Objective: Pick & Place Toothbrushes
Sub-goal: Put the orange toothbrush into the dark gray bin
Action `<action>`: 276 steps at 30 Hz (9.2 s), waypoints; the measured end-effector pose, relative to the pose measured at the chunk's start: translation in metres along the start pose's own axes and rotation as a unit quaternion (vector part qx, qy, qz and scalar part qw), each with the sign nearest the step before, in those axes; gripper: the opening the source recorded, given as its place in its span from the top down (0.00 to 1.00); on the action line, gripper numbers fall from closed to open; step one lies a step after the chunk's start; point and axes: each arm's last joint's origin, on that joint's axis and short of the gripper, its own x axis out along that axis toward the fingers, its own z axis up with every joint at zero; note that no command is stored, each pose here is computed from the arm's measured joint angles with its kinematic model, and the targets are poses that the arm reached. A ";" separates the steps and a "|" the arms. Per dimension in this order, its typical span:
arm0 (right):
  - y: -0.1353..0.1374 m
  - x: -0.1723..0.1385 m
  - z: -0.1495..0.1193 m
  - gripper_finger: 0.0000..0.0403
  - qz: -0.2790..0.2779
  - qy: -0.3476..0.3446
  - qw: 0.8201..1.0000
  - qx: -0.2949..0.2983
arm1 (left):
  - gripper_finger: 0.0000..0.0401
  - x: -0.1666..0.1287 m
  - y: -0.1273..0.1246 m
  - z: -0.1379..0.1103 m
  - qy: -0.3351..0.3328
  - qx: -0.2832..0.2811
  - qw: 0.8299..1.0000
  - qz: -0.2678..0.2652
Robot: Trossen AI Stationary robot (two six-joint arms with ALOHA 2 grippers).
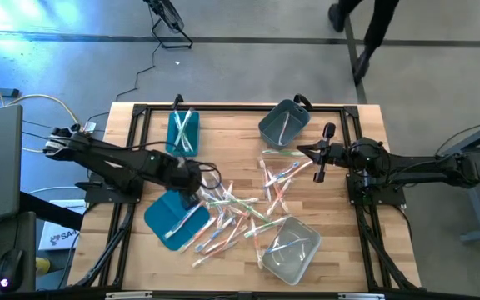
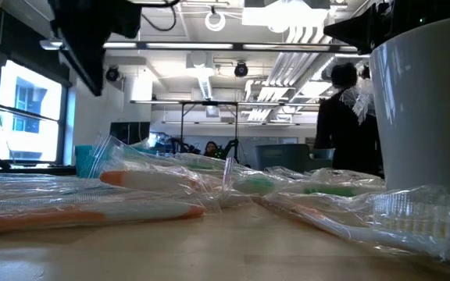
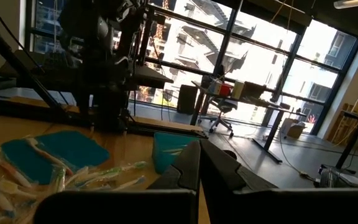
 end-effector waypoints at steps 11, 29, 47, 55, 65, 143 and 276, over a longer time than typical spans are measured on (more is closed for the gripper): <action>0.000 0.000 -0.001 0.99 0.001 0.004 1.000 0.000 | 0.66 0.001 -0.012 -0.019 0.081 -0.044 0.996 -0.022; 0.001 0.000 -0.002 0.99 0.003 0.011 1.000 0.000 | 0.66 -0.001 -0.025 -0.027 0.072 -0.049 0.995 -0.042; 0.001 0.000 -0.002 0.99 0.003 0.012 1.000 -0.001 | 0.66 0.047 -0.045 -0.025 0.114 -0.042 0.993 0.009; 0.001 0.000 -0.003 0.99 0.004 0.015 1.000 0.010 | 0.66 0.082 -0.053 -0.029 0.157 -0.047 0.985 0.055; 0.001 0.000 -0.004 0.99 0.005 0.019 1.000 0.010 | 0.66 0.100 -0.058 -0.030 0.174 -0.052 0.982 0.055; 0.001 0.000 -0.005 0.99 0.006 0.026 0.999 0.023 | 0.95 -0.002 0.015 -0.009 -0.007 -0.114 0.992 -0.046; 0.022 0.170 -0.071 0.66 -0.037 0.044 0.978 0.202 | 0.95 0.044 0.140 0.111 -0.477 0.194 0.834 -0.196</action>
